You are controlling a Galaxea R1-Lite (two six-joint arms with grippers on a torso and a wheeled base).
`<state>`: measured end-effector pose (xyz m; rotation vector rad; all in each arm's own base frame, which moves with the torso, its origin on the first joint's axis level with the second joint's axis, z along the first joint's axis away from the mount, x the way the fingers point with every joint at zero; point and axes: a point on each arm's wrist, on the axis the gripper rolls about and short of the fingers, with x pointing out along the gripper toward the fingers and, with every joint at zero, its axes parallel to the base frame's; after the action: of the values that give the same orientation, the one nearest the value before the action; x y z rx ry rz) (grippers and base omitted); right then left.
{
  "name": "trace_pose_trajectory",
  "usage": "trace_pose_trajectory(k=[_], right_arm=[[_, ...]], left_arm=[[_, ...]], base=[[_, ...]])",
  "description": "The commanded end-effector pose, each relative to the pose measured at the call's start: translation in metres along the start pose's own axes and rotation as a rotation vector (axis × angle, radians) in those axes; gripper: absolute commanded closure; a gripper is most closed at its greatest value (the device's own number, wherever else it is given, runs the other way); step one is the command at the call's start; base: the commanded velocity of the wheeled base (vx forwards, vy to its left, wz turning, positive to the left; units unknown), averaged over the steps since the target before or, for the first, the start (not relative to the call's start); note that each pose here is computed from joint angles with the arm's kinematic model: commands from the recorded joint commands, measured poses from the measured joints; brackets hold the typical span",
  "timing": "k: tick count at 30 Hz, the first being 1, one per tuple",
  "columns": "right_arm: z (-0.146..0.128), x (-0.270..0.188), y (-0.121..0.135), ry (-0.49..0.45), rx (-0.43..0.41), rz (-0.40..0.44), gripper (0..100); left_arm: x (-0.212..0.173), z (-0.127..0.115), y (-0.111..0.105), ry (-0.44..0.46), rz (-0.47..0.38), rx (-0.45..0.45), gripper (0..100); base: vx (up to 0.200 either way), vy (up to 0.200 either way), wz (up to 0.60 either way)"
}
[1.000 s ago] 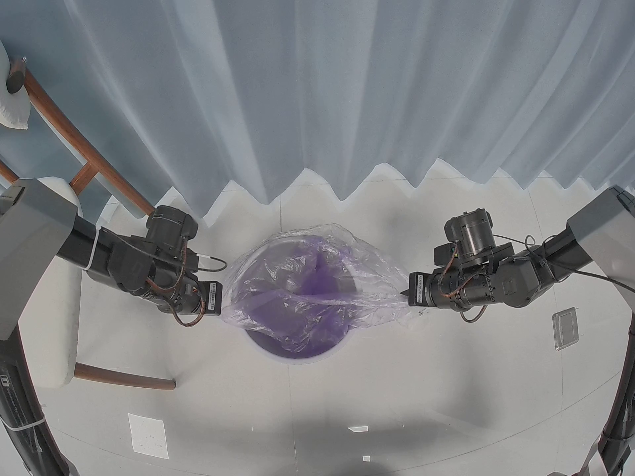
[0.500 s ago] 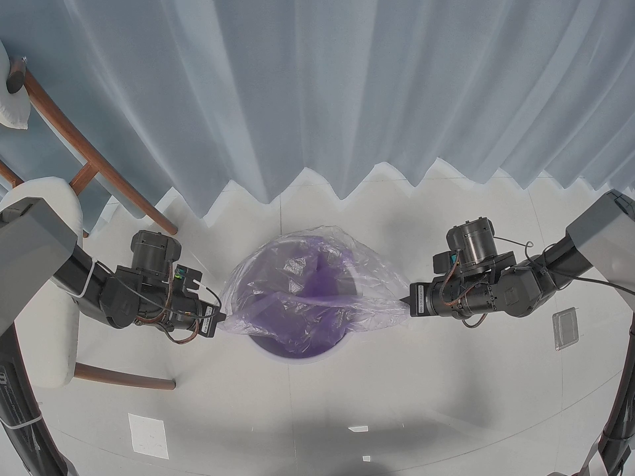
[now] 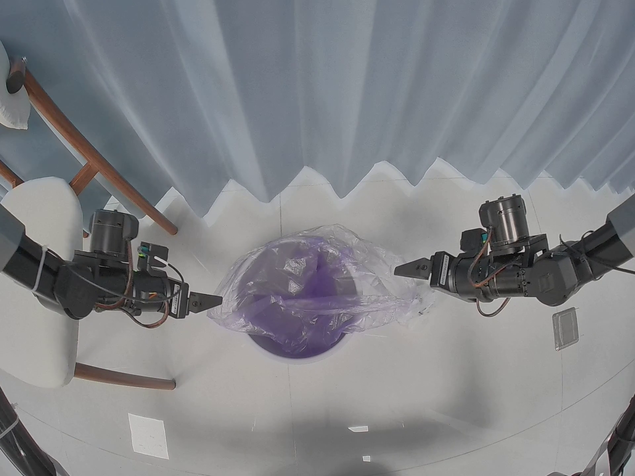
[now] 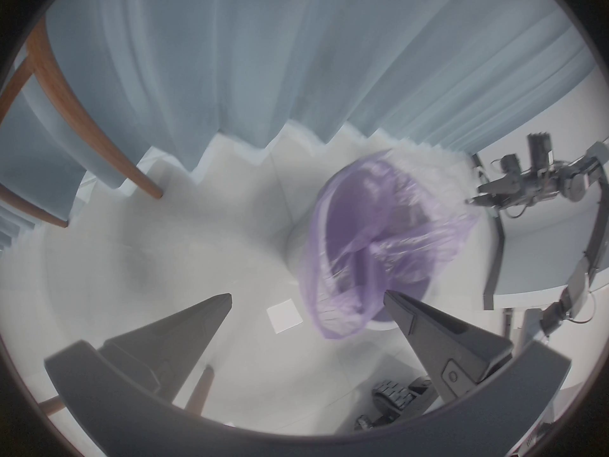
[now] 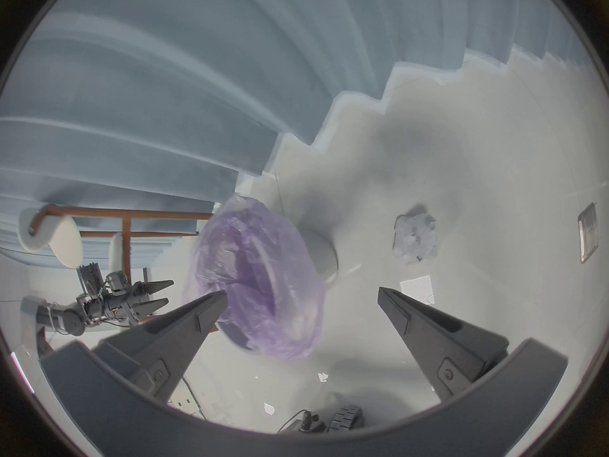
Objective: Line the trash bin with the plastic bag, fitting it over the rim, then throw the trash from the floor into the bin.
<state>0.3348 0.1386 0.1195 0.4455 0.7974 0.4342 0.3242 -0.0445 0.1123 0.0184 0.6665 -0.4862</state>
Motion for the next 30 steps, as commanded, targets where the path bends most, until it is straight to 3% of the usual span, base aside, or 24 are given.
trace_pose_trajectory(k=[1,5,6,9,12,16,17,21,30], right_arm=[[0.010,-0.035,0.014,-0.073,0.013,0.047,0],[0.015,-0.042,0.029,-0.099,0.008,0.086,0],[0.017,-0.047,0.043,-0.116,-0.010,0.126,0],[0.020,-0.050,0.053,-0.132,-0.035,0.153,0],[0.015,-0.045,0.066,-0.123,-0.107,0.174,0],[0.008,-0.038,0.071,-0.116,-0.162,0.153,0],[0.005,-0.033,0.074,-0.128,-0.193,0.130,0],[0.002,-0.035,0.080,-0.130,-0.196,0.141,0],[0.003,-0.044,0.084,-0.147,-0.188,0.149,0]], left_arm=[[-0.037,0.015,-0.007,-0.104,-0.060,0.010,0],[-0.040,0.027,-0.025,-0.141,-0.160,-0.013,0],[-0.039,0.033,-0.036,-0.153,-0.223,-0.024,0],[-0.039,0.035,-0.043,-0.164,-0.298,0.004,0],[-0.029,0.033,-0.062,-0.169,-0.388,0.130,0],[-0.012,0.026,-0.072,-0.133,-0.420,0.201,0],[0.005,0.017,-0.073,-0.102,-0.428,0.272,0],[0.043,0.003,-0.062,-0.075,-0.423,0.414,0],[0.089,-0.006,-0.057,-0.058,-0.436,0.451,0]], base=[[0.000,0.000,0.00],[0.000,0.000,0.00],[0.000,0.000,0.00],[0.000,0.000,0.00],[0.000,0.000,0.00],[0.000,0.000,0.00],[0.000,0.000,0.00],[0.000,0.000,0.00],[0.000,0.000,0.00]])
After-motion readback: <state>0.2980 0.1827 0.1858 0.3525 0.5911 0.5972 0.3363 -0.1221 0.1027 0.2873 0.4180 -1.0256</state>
